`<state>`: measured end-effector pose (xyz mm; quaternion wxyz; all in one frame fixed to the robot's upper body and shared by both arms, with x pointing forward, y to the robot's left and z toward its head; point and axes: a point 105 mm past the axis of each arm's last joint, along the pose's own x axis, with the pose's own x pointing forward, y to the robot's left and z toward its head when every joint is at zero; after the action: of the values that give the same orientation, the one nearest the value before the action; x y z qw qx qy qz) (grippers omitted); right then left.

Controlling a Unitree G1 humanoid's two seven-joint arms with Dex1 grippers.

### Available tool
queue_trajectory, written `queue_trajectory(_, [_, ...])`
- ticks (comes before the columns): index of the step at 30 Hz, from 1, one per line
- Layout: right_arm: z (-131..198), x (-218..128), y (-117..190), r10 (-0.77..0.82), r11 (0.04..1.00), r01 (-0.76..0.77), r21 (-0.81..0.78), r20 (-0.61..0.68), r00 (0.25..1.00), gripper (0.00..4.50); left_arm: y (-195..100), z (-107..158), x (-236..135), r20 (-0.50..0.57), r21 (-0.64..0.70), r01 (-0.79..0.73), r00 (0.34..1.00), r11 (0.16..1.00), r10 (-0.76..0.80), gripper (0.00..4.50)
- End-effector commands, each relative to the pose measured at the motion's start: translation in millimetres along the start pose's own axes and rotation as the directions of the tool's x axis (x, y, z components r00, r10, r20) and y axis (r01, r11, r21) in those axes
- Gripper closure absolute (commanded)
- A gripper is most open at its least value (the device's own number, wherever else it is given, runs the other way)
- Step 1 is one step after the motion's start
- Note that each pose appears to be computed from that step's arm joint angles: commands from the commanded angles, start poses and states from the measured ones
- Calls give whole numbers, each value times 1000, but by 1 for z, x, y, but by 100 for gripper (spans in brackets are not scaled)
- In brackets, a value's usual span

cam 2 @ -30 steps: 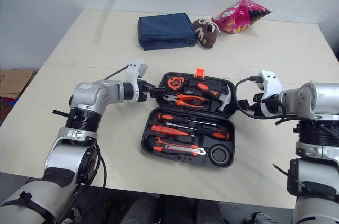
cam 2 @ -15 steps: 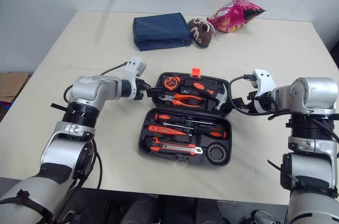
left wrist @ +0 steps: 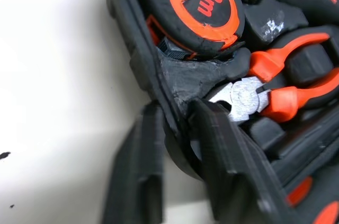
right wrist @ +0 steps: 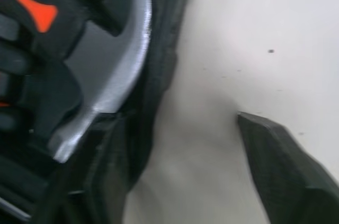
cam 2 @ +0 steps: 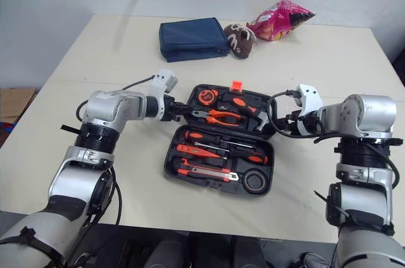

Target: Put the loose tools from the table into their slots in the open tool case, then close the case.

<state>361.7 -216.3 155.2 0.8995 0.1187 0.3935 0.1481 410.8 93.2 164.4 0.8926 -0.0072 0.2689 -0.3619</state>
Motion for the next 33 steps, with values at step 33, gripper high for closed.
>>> queue_trajectory(33, [-28,-34,-1,384,225,614,-757,648,658,445,-37,-16,-44,570,737,-275,744,617,-348,450])
